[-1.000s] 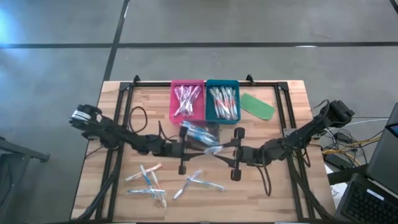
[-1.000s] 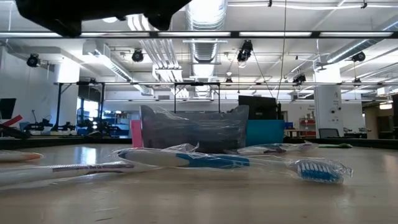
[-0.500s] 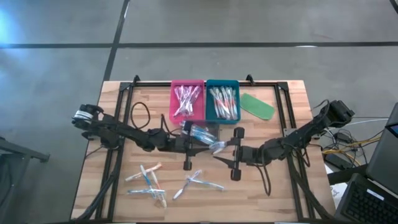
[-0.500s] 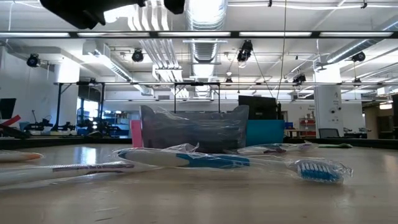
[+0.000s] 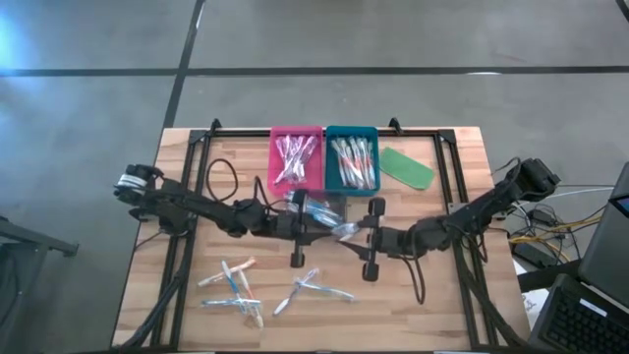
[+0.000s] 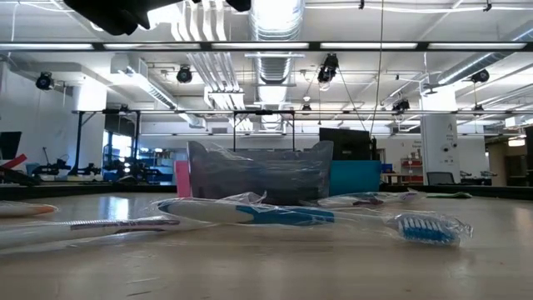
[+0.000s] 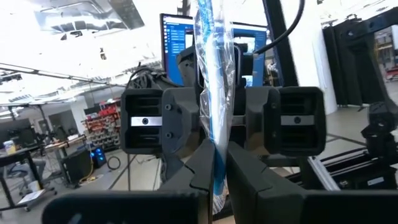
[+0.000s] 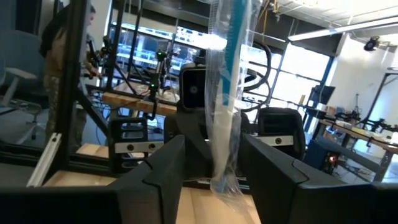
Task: Pick & Place Toothbrushes
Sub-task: Put the blue toothbrush into the transparent gray bin
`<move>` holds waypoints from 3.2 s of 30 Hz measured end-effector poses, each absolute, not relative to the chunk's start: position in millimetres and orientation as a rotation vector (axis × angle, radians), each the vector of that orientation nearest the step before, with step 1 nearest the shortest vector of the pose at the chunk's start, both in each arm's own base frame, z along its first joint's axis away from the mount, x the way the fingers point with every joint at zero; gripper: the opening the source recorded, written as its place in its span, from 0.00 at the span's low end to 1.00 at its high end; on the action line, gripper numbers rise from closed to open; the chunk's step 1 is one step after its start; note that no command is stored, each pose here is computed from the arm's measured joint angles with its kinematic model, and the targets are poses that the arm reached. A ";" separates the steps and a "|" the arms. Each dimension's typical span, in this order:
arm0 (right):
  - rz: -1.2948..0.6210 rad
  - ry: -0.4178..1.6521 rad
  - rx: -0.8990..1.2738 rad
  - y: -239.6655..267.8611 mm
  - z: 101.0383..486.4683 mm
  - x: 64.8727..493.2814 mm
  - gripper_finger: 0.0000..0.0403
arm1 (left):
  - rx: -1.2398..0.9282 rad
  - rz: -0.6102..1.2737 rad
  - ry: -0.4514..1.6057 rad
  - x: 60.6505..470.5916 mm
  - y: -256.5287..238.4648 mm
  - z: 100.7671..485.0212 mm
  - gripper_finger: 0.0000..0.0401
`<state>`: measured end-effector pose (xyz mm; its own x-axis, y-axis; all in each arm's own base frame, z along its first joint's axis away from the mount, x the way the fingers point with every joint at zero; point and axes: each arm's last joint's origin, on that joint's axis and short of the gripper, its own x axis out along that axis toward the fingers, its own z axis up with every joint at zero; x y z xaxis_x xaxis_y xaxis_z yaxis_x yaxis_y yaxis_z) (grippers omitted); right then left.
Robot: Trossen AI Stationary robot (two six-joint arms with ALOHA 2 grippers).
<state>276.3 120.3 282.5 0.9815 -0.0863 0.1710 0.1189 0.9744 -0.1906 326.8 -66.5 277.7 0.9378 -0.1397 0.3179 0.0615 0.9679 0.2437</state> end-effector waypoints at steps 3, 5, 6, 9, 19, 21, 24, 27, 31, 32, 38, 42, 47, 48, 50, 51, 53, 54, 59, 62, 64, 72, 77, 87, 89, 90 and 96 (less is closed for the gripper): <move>-0.116 -0.163 -0.199 116.8 282.6 277.8 0.35 | 0.236 -0.103 -0.341 327.6 -62.6 277.9 0.07; -0.124 -0.162 -0.200 114.3 282.6 278.8 0.34 | 0.238 -0.106 -0.346 328.9 -61.3 280.2 0.07; -0.129 -0.162 -0.198 113.0 282.6 279.3 0.33 | 0.239 -0.110 -0.350 329.3 -60.8 281.4 0.07; -0.136 -0.161 -0.198 110.7 282.6 280.3 0.29 | 0.243 -0.114 -0.336 331.6 -59.9 283.3 0.07; -0.098 -0.169 -0.222 110.8 282.8 280.8 0.10 | 0.249 -0.115 -0.306 333.6 -56.7 281.6 0.07; -0.099 -0.169 -0.231 110.9 282.8 280.8 0.06 | 0.250 -0.116 -0.306 333.6 -56.6 281.5 0.07; -0.098 -0.167 -0.232 110.9 282.6 280.8 0.05 | 0.250 -0.116 -0.305 333.5 -56.6 281.3 0.07; -0.097 -0.167 -0.232 110.9 282.6 280.8 0.07 | 0.250 -0.115 -0.304 333.6 -56.6 281.2 0.07; -0.097 -0.165 -0.233 110.9 282.4 280.9 0.07 | 0.250 -0.116 -0.299 333.7 -56.6 280.6 0.08; -0.096 -0.164 -0.234 110.9 282.3 280.9 0.07 | 0.250 -0.116 -0.297 333.7 -56.6 280.5 0.09; -0.093 -0.160 -0.241 111.2 281.8 280.9 0.06 | 0.227 -0.122 -0.285 333.9 -56.7 279.6 0.19; -0.091 -0.161 -0.241 111.3 281.9 280.9 0.06 | 0.244 -0.125 -0.247 334.5 -56.9 276.4 0.29; -0.091 -0.161 -0.241 111.3 281.9 280.9 0.06 | 0.254 -0.104 -0.178 336.5 -56.5 276.2 0.47; -0.091 -0.161 -0.240 111.4 281.9 280.8 0.06 | 0.257 -0.098 -0.156 336.8 -56.3 276.7 0.50; -0.091 -0.161 -0.239 111.4 281.9 280.8 0.06 | 0.282 -0.091 -0.121 336.8 -55.9 279.9 0.56; -0.091 -0.161 -0.238 111.4 281.9 280.8 0.06 | 0.299 -0.092 -0.102 335.9 -55.8 281.8 0.59; -0.093 -0.161 -0.239 111.4 281.9 280.8 0.06 | 0.323 -0.092 -0.083 333.8 -55.4 286.8 0.62; -0.093 -0.161 -0.239 111.4 281.9 280.8 0.06 | 0.325 -0.094 -0.072 332.2 -55.1 288.6 0.63; -0.094 -0.160 -0.239 111.3 281.8 280.9 0.06 | 0.330 -0.101 -0.030 322.1 -53.4 297.7 0.63; -0.094 -0.160 -0.237 111.3 281.9 280.8 0.06 | 0.332 -0.090 -0.009 314.6 -51.8 303.8 0.63; -0.096 -0.160 -0.236 111.3 281.8 280.8 0.06 | 0.335 -0.093 0.014 309.5 -50.9 306.6 0.63; -0.091 -0.090 -0.187 109.9 278.2 278.9 0.06 | 0.336 -0.026 0.127 285.5 -44.5 317.2 0.62; -0.096 0.014 -0.117 104.2 275.1 273.7 0.06 | 0.305 -0.009 0.169 272.6 -41.5 322.6 0.62; -0.148 0.275 0.050 92.6 259.5 258.8 0.06 | 0.300 0.056 0.233 267.4 -38.5 320.3 0.62; -0.161 0.318 0.076 91.5 255.1 257.2 0.06 | 0.302 0.072 0.236 267.4 -38.0 320.2 0.62; -0.156 0.340 0.091 91.4 253.0 256.5 0.06 | 0.303 0.074 0.238 267.3 -37.9 320.1 0.62; -0.086 0.502 0.187 91.2 238.1 258.4 0.06 | 0.299 0.073 0.271 266.5 -37.8 316.9 0.60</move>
<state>258.4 91.2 238.1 0.8735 -0.0363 -0.4854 0.1278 0.9793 0.1568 266.5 -37.8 316.9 0.9612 0.1105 -0.2528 -0.0306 0.9533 0.3006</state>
